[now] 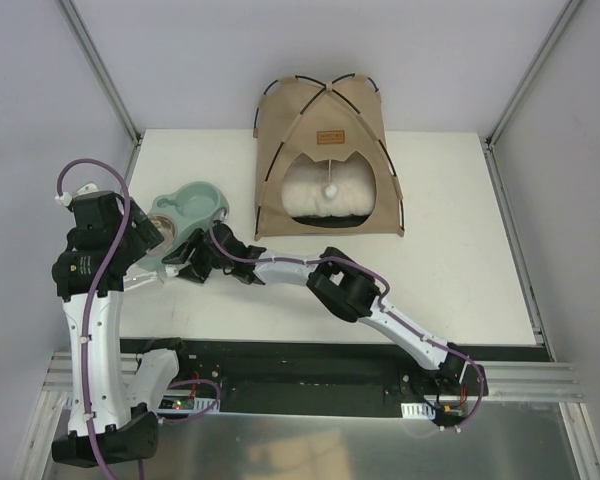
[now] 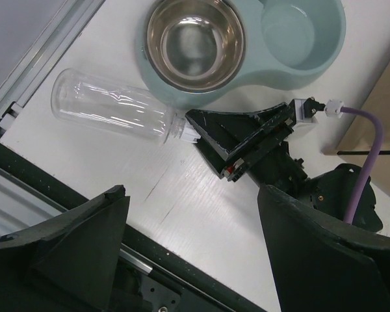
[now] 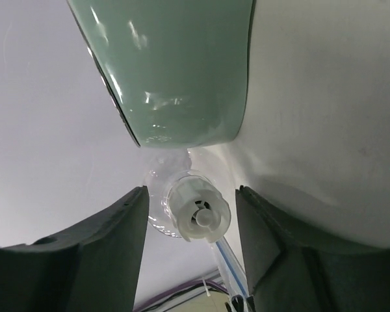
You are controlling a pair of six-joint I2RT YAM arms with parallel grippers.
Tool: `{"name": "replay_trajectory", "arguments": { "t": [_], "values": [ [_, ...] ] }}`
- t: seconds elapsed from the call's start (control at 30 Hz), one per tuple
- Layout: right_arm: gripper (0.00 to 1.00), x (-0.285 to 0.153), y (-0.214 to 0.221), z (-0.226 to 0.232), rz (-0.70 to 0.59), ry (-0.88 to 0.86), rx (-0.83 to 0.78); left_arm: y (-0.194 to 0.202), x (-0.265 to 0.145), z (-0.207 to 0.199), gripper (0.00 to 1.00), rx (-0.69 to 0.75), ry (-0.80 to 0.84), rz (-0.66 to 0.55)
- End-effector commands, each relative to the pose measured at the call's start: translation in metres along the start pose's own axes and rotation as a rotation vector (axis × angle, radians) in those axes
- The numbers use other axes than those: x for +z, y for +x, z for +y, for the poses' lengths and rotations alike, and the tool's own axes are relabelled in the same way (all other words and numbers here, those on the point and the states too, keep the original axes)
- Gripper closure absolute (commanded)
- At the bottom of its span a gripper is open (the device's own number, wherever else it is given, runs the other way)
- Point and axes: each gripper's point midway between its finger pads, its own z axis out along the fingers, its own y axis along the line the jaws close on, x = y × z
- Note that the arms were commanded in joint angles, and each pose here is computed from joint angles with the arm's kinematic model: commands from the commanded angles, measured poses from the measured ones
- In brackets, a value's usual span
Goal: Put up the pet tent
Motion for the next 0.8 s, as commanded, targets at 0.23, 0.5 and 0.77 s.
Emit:
{"name": "replay_trajectory", "arguments": {
  "t": [0.23,0.5,0.77],
  "values": [
    [0.58,0.003,0.005,0.022,0.038,-0.075,0.02,0.005,0.001,0.004,0.18,0.011,-0.011,0.006],
    [0.86,-0.015,-0.008,0.034,-0.031,-0.152,0.028,0.007,0.002,0.005,0.18,0.016,-0.014,0.012],
    [0.96,-0.076,-0.038,0.049,-0.133,-0.205,0.024,0.01,0.001,-0.005,0.17,0.013,0.039,0.039]
  ]
}}
